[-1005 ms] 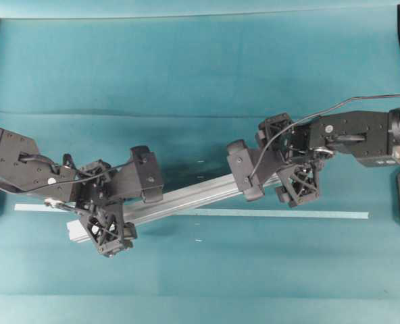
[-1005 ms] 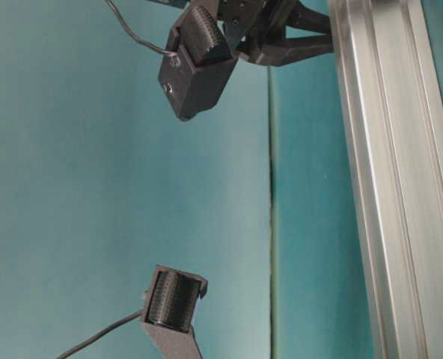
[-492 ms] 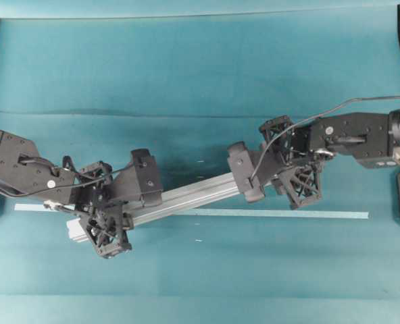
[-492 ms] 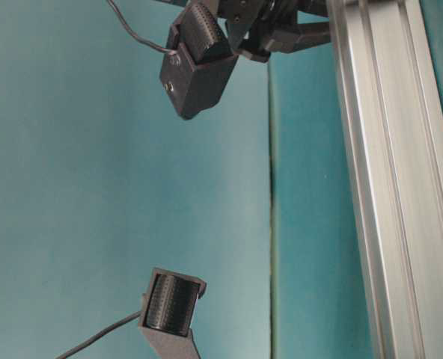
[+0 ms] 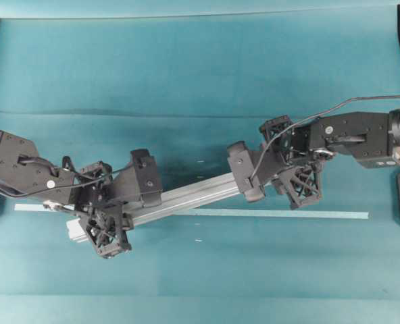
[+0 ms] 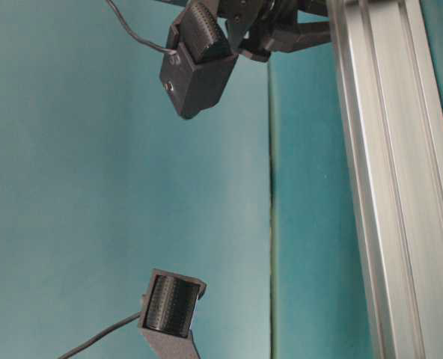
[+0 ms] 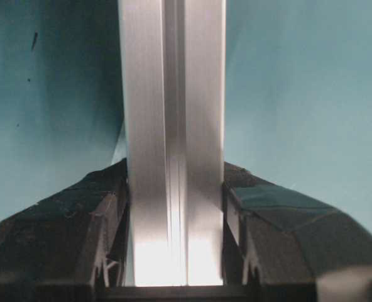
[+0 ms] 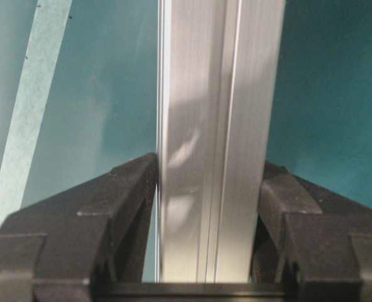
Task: Lift the metal rail with both hands.
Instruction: 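Open both grippers around the rail and close them on it, then lift the rail with both grippers and rotate it level, parallel to strip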
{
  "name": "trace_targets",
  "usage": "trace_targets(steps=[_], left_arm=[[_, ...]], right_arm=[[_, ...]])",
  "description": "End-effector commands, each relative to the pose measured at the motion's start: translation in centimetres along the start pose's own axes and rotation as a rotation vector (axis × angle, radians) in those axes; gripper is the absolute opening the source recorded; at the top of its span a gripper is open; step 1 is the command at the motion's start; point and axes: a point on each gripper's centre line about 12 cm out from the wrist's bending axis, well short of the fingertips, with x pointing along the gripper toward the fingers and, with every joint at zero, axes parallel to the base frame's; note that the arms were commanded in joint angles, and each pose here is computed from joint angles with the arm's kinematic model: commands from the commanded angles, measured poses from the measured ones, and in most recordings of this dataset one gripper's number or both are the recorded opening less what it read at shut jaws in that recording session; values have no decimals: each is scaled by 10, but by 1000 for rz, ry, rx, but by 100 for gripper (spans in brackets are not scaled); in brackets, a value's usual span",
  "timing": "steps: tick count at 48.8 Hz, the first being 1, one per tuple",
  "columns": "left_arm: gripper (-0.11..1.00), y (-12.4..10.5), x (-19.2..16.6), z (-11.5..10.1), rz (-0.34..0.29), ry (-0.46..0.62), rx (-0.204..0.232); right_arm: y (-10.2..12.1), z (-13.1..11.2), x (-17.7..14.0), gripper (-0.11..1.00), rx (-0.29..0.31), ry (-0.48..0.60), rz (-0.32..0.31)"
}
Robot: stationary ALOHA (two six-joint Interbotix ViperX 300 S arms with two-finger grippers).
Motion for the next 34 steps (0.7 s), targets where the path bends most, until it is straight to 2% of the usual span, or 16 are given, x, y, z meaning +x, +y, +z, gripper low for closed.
trace_targets(steps=[1,16,22,34], left_arm=[[31,1,-3,3,-2,-11,-3],[31,-3,-36,11,-4,-20,-3],[31,-2,-58,13,2,-14,2],[31,2,-95,15,15,-4,34]], right_arm=[[1,0,1,44,-2,8,7],[3,6,-34,43,47,10,51],[4,10,-54,42,90,4,76],[3,17,-98,40,163,7,88]])
